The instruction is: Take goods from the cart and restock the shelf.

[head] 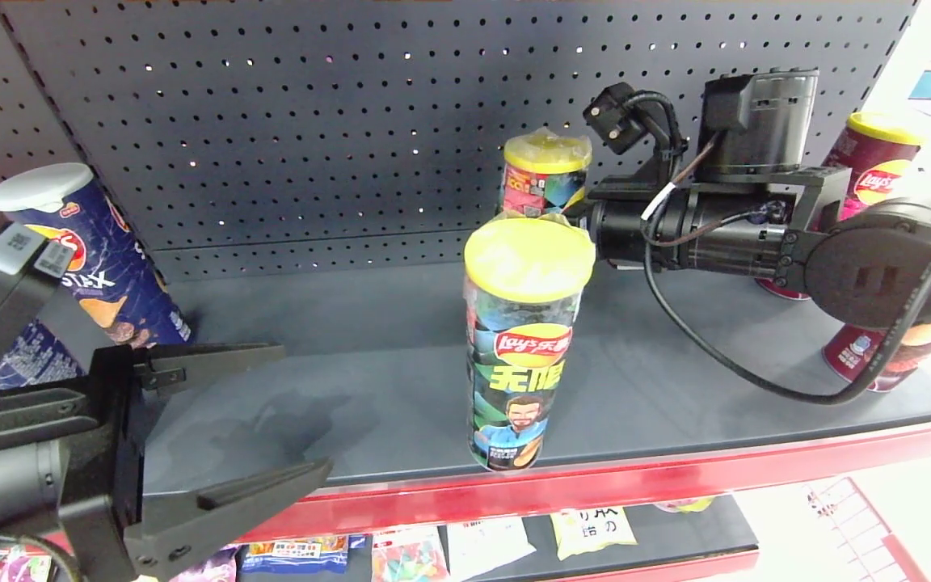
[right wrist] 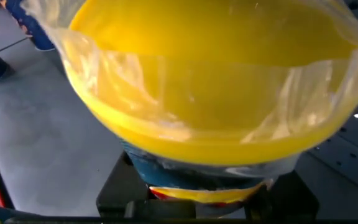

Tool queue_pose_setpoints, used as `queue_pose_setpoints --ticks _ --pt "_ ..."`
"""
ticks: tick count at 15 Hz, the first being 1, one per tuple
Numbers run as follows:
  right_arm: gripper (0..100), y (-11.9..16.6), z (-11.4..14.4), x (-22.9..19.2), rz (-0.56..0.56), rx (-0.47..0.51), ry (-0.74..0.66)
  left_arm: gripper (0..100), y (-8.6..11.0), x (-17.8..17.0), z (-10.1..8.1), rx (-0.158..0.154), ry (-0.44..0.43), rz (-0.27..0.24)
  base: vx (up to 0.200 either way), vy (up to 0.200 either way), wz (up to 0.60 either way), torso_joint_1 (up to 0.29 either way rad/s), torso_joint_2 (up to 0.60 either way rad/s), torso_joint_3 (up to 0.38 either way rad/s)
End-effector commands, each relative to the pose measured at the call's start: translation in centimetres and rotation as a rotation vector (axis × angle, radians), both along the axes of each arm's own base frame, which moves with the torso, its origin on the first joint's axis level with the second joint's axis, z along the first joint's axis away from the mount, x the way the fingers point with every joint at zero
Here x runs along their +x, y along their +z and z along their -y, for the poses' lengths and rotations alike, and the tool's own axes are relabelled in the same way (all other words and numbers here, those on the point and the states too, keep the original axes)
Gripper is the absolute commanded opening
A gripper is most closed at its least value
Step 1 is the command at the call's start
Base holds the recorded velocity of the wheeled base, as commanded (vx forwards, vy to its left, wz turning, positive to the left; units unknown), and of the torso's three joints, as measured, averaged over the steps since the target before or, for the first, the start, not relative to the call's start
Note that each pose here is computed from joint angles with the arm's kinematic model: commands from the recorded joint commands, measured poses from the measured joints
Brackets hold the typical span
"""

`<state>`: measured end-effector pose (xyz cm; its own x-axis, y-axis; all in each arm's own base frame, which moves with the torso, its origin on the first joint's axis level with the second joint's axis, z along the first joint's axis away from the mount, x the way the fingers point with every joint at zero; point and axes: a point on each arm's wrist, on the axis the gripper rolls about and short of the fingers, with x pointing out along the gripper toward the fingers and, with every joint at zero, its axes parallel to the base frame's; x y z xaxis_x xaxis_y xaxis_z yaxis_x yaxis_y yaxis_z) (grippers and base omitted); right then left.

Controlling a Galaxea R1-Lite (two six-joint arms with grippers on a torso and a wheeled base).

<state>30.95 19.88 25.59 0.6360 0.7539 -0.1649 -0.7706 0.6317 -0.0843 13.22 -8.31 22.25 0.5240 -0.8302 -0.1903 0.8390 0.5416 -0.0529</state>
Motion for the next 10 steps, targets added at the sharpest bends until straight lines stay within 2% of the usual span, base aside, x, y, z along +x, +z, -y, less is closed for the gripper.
queue_pose_setpoints --ticks 1,2,3,10 --pt "0 -0.1 -0.3 -0.3 -0.004 -0.001 0.010 100 -0.1 0.1 0.0 0.003 0.000 -0.006 0.000 0.000 0.00 0.000 0.00 0.000" --pt "0 -0.1 -0.4 -0.5 -0.005 -0.003 0.016 100 -0.1 0.1 0.1 0.004 0.000 -0.007 0.000 0.000 0.00 0.000 0.00 0.000" --pt "100 -0.2 -0.5 -0.5 -0.006 -0.004 0.018 100 -0.1 0.1 0.1 0.004 0.000 -0.007 0.000 0.000 0.00 0.000 0.00 0.000" --pt "100 -0.4 0.7 -2.1 -0.026 -0.013 0.011 100 -0.3 0.3 0.1 0.007 0.004 -0.016 0.000 0.000 0.00 0.000 0.00 0.000"
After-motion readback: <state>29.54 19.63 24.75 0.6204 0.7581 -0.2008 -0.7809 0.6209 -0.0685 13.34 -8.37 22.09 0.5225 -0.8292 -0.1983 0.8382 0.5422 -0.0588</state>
